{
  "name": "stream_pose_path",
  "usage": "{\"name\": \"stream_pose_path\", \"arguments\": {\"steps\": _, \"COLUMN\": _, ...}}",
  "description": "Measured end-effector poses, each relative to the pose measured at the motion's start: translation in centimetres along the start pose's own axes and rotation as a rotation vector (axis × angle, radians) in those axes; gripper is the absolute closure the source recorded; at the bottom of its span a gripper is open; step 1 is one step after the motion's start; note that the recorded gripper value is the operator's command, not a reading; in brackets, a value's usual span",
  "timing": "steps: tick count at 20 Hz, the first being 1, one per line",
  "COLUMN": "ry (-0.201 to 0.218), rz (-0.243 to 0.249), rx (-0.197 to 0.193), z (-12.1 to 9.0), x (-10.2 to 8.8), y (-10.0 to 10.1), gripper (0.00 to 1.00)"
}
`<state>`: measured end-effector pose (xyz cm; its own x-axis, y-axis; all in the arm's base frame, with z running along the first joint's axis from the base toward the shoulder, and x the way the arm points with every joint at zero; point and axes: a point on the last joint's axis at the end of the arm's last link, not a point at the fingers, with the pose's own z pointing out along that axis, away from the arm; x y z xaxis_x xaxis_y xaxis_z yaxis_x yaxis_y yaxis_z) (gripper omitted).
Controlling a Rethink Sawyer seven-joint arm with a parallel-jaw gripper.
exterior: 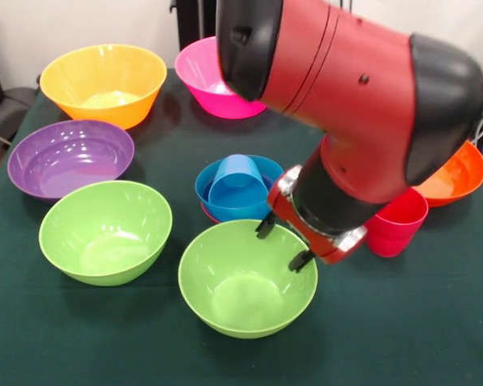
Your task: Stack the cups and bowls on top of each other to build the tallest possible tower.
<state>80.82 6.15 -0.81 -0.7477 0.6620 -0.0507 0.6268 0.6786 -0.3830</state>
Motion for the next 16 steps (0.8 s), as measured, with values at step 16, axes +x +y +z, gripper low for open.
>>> {"name": "stream_pose_path", "arguments": {"steps": 16, "ry": -0.046, "rz": 0.008, "rx": -0.056, "z": -5.7, "x": -0.8, "y": 0.5, "gripper": 0.0}}
